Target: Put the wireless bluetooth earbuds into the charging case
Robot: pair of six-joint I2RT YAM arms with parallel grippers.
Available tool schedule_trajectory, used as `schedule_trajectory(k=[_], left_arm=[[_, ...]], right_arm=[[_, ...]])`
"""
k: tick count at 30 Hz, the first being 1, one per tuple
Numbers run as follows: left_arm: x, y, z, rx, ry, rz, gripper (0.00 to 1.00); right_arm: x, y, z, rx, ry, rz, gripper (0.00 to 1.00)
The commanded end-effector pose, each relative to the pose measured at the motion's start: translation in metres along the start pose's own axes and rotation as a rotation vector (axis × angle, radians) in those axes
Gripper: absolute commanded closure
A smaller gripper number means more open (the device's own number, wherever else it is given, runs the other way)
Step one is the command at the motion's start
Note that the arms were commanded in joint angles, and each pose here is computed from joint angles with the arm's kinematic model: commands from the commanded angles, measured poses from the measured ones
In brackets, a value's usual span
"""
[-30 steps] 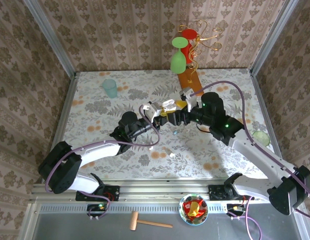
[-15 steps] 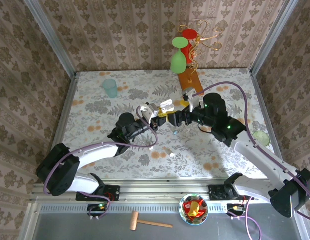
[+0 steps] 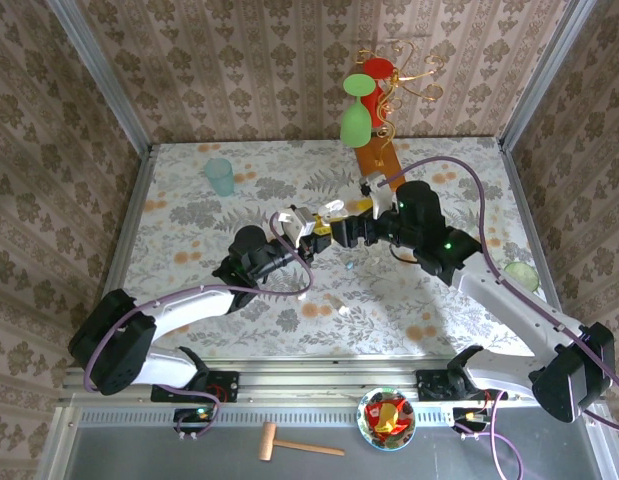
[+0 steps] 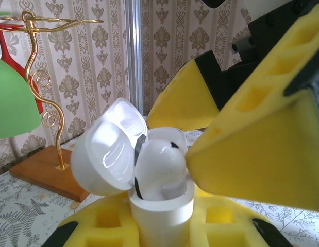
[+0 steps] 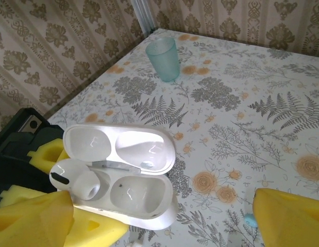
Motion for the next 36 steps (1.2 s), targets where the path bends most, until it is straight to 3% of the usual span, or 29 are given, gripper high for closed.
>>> schedule_trajectory(k=[1,7,13,16,20,24,30,36], left_arm=[[-0.004,-0.017,-0.005,0.01,0.029,-0.057,1.0],[-0.003,-0.018,-0.005,0.006,0.029,-0.06,1.0],[-0.011,-0.008,0.0,0.058,0.039,-0.058,1.0],[-0.02,0.002,0.007,0.081,0.027,-0.047,1.0],[-0.036,0.014,0.012,0.111,0.005,-0.021,1.0],[-0.051,0.018,0.011,0.136,-0.002,0.009,1.0],[-0.069,0.019,0.003,0.166,0.002,0.044,1.0],[-0.08,0.02,-0.002,0.174,0.001,0.044,1.0]], right_arm=[[-0.006,-0.011,-0.008,0.032,0.057,-0.025,0.1],[-0.014,-0.012,-0.005,-0.006,0.033,-0.028,0.1],[-0.038,-0.024,0.007,-0.006,-0.078,-0.151,0.1],[-0.046,-0.025,-0.006,0.035,-0.033,-0.185,0.1],[-0.052,-0.014,-0.042,0.124,0.148,-0.182,0.11],[-0.045,0.018,-0.079,0.225,0.315,-0.052,0.12],[-0.019,0.089,-0.127,0.353,0.546,0.299,0.2],[0.019,0.143,-0.138,0.447,0.506,0.474,0.41]])
Point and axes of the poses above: each hand's point on the last joint's axis, 136 mm out from that joint toward the fingers, its own x axis out along the fingers, its own z axis along the line the jaws close on, y = z × x, the point moved 3 cm from there along -x, back along the fingers, and after that the axes turned 2 degrees about x, right-handed, at the moved point
